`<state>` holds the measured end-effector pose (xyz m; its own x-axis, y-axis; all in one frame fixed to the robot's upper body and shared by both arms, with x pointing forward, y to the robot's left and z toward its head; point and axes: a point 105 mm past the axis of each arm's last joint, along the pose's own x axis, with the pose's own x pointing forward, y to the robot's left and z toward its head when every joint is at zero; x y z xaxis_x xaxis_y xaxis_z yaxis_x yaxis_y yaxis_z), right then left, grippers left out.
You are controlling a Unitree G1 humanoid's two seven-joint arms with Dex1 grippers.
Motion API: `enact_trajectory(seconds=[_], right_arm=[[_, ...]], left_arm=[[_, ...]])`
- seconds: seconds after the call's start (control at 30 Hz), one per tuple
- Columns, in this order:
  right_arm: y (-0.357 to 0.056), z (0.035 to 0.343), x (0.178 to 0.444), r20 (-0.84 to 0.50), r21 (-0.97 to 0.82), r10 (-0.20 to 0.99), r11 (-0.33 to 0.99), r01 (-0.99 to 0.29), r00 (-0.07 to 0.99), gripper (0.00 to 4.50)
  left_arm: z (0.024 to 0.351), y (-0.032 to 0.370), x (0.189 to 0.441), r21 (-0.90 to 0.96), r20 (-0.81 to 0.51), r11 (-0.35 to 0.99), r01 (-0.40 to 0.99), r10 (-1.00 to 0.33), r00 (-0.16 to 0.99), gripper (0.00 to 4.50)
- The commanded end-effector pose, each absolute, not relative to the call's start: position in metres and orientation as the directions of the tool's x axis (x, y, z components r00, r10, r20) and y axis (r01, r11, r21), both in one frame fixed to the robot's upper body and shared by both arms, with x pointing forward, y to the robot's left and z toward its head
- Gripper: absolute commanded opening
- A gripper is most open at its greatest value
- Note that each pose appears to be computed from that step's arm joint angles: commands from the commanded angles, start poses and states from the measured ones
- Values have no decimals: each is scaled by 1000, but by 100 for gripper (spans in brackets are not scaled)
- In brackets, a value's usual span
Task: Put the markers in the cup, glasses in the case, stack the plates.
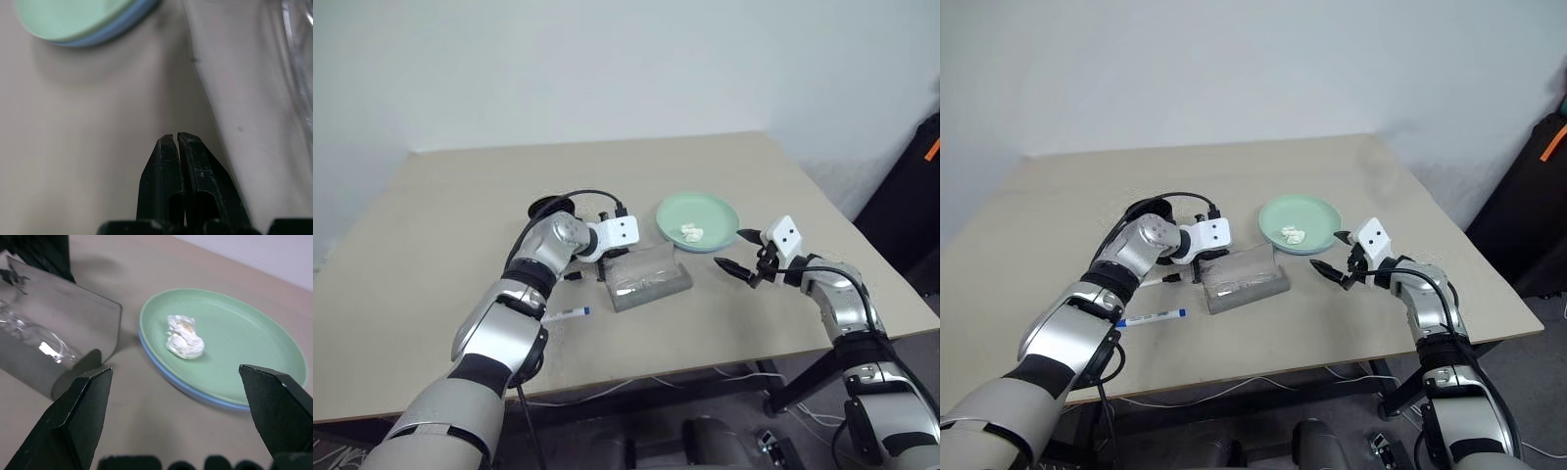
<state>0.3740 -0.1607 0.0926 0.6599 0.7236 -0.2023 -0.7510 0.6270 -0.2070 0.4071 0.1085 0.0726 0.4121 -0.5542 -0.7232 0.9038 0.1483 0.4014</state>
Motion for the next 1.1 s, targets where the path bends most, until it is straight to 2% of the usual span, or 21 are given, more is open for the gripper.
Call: enact_trajectory(seconds=[0.03,0.2,0.47,0.67,0.77,0.93,1.03,1.1], right_arm=[[-158,121,375,-125,-227,762,601,-766,635,450],[-154,122,373,-124,-218,783,578,-786,610,450],[-147,124,375,-115,-213,796,564,-798,594,450],[-141,121,372,-126,-205,811,542,-815,571,450],[-138,119,370,-134,-200,816,533,-822,562,450],[-137,117,368,-139,-196,819,528,-826,557,450],[-135,115,369,-145,-192,820,525,-829,553,450],[-135,114,369,-146,-191,820,525,-829,553,450]], left_arm=[[95,97,391,337,-677,69,939,-675,293,2],[101,95,369,303,-658,2,953,-723,211,2],[97,89,345,277,-658,-40,960,-736,159,2],[116,101,353,337,-593,81,938,-755,278,2],[133,126,345,339,-592,91,937,-753,287,2],[138,151,334,318,-638,78,945,-719,274,2],[138,179,320,254,-699,78,964,-674,238,60],[138,182,318,244,-706,77,967,-669,232,124]])
